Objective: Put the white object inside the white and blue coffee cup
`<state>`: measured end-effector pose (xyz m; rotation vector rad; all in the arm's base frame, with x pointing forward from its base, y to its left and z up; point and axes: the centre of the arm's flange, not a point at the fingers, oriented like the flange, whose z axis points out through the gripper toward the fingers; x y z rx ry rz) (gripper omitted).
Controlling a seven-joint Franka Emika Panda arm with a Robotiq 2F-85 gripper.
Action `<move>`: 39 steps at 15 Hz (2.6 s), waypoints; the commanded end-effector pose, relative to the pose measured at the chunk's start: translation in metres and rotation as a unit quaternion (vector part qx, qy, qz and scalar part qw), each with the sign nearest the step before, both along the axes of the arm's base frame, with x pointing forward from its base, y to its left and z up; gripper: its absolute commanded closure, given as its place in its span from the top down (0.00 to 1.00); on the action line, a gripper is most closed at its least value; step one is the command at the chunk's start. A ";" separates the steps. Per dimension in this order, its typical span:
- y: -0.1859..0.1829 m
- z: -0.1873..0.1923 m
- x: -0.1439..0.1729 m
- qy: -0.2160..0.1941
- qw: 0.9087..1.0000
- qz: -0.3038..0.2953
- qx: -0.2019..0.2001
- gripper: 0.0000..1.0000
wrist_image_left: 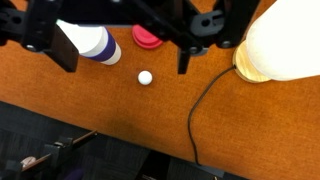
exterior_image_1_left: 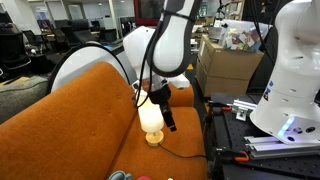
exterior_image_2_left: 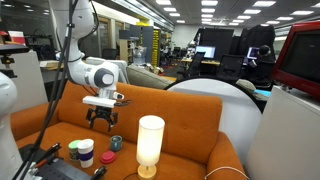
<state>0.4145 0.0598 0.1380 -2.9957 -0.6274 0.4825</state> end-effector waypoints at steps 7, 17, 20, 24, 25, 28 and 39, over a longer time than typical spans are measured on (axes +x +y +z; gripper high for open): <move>0.005 -0.052 0.018 -0.014 1.000 0.012 0.010 1.00; 0.008 -0.091 0.027 -0.012 0.999 0.038 0.019 1.00; 0.010 -0.123 0.028 -0.011 0.998 0.050 0.019 1.00; 0.014 -0.137 0.020 -0.001 0.998 0.057 0.014 1.00; 0.014 -0.142 0.021 0.000 0.998 0.057 0.014 1.00; 0.014 -0.141 0.024 -0.003 0.998 0.058 0.014 1.00; 0.035 -0.189 0.023 -0.004 0.995 0.089 0.036 1.00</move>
